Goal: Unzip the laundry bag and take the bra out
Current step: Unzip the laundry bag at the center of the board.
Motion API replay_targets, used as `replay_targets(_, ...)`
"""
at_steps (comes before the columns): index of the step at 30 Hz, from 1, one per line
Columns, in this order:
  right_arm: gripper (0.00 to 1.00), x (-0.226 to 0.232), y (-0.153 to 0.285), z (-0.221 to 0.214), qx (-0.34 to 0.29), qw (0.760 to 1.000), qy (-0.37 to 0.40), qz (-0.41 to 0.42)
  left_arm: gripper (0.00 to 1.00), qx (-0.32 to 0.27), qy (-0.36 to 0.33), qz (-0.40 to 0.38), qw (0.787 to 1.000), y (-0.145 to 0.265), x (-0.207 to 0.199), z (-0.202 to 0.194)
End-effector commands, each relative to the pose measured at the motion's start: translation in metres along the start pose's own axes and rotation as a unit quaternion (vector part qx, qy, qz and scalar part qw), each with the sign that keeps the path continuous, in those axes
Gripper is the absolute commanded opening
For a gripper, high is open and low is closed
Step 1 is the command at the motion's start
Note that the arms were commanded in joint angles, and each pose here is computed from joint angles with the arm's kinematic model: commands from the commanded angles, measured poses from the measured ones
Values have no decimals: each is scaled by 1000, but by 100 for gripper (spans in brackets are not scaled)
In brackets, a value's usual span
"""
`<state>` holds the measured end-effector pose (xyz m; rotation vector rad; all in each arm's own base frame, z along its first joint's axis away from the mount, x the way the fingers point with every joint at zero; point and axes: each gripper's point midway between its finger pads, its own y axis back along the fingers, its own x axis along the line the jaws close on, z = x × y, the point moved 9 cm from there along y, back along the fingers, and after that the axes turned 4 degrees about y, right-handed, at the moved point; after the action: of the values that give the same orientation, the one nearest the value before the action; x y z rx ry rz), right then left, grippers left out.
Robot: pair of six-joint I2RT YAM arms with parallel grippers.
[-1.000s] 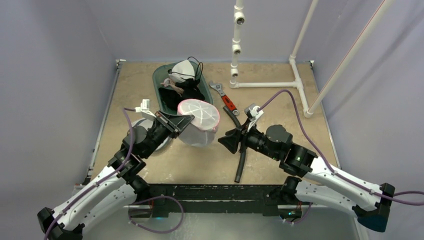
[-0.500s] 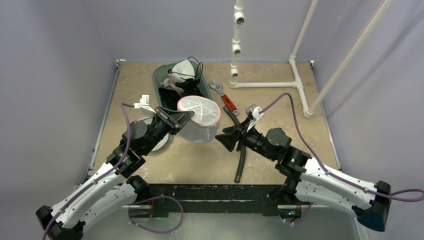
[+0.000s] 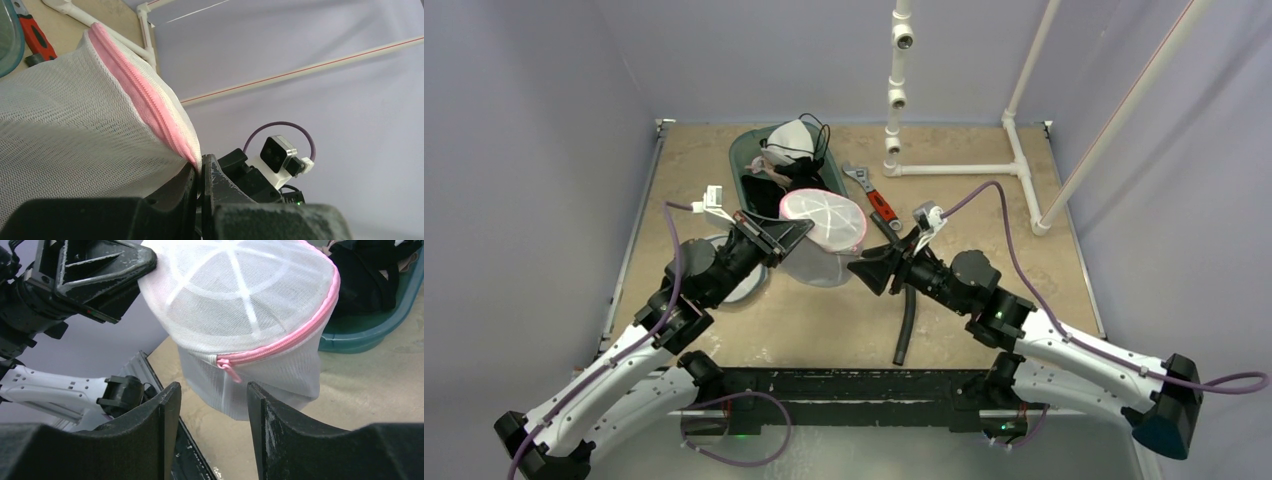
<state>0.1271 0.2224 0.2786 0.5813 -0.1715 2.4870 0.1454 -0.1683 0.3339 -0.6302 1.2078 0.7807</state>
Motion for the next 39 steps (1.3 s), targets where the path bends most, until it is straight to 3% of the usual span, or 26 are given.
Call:
replay_targets(1,53,2,-5,12,-30,999,-18,14,0,-3,-5,-65,998,7,-33,6)
replay_targets(10,46,2,-7,14,-34,999,-23,34,0,3,-3,-72,997,8,-37,6)
replay_targets(23,47,-3,-6,8,-27,998,-24,42,0,3,-7,-78,997,10,-45,8)
replay_targets(39,40,0,-10,16,-38,997,-21,70,0,12,-5,-83,996,9,-48,7)
